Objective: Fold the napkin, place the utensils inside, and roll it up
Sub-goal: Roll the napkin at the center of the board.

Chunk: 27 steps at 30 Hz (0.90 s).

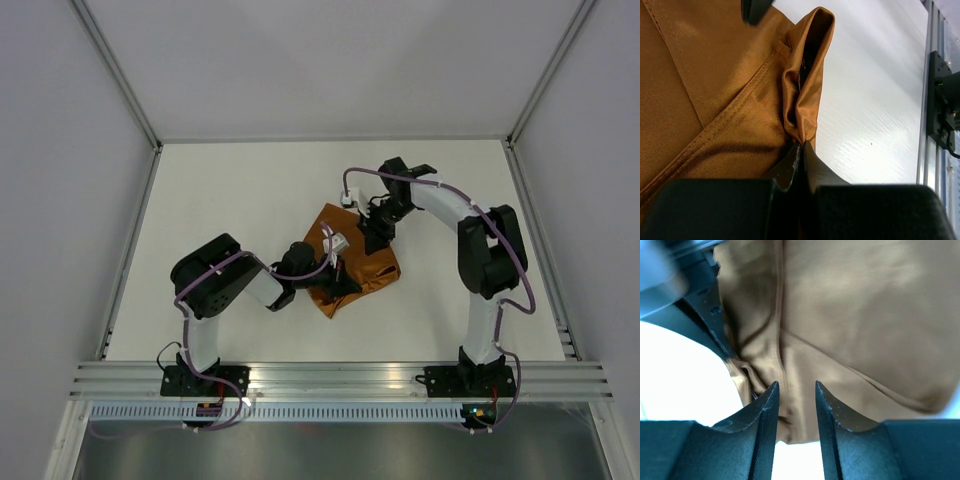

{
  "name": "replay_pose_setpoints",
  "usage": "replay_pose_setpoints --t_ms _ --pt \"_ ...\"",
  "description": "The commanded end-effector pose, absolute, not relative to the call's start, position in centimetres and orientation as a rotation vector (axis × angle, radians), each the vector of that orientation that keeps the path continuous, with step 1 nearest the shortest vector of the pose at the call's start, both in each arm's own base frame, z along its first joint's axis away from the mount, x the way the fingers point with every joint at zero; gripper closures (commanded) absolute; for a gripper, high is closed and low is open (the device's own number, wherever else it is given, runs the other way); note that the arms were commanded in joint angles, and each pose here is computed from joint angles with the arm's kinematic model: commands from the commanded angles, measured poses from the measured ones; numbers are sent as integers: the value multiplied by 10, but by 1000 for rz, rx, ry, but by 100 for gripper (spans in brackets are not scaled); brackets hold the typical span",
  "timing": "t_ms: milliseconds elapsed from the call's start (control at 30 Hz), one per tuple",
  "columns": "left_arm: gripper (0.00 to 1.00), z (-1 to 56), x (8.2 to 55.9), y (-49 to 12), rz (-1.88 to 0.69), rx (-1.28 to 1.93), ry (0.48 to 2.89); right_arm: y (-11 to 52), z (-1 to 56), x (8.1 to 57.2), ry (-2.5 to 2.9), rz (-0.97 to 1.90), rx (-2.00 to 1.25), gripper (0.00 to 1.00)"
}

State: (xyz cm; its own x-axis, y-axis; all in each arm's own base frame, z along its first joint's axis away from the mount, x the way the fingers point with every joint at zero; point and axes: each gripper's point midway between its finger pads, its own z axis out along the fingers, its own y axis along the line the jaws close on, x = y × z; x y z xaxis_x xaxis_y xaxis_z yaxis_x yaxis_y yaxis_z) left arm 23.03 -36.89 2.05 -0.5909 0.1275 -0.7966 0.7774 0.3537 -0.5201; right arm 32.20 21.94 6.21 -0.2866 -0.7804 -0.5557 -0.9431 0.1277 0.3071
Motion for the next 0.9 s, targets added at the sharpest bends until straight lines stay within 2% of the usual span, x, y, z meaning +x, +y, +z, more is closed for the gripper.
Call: replay_pose_setpoints --t_ms 0,67,333,367,400,467,600,867 --pt "98 -47 199 -335 -1239 743 2308 219 97 343 1969 740 -1585 59" --pt "98 -51 196 -333 -1254 732 2348 217 105 357 1854 605 -1570 59" --pt "98 -64 193 -326 -1286 678 2472 203 88 301 1587 421 -1684 61" --pt "98 -65 192 -326 -1293 676 2483 209 95 293 1519 376 -1700 59" --pt "98 -66 191 -324 -1295 668 2496 198 72 279 1551 336 -1726 58" --pt "98 -67 190 -322 -1300 660 2514 208 78 273 1428 262 -1736 55" --pt "98 -69 188 -319 -1304 639 2547 207 54 252 1418 260 -1801 54" --pt "98 -78 182 -315 -1311 618 2611 216 46 236 1319 199 -1816 47"
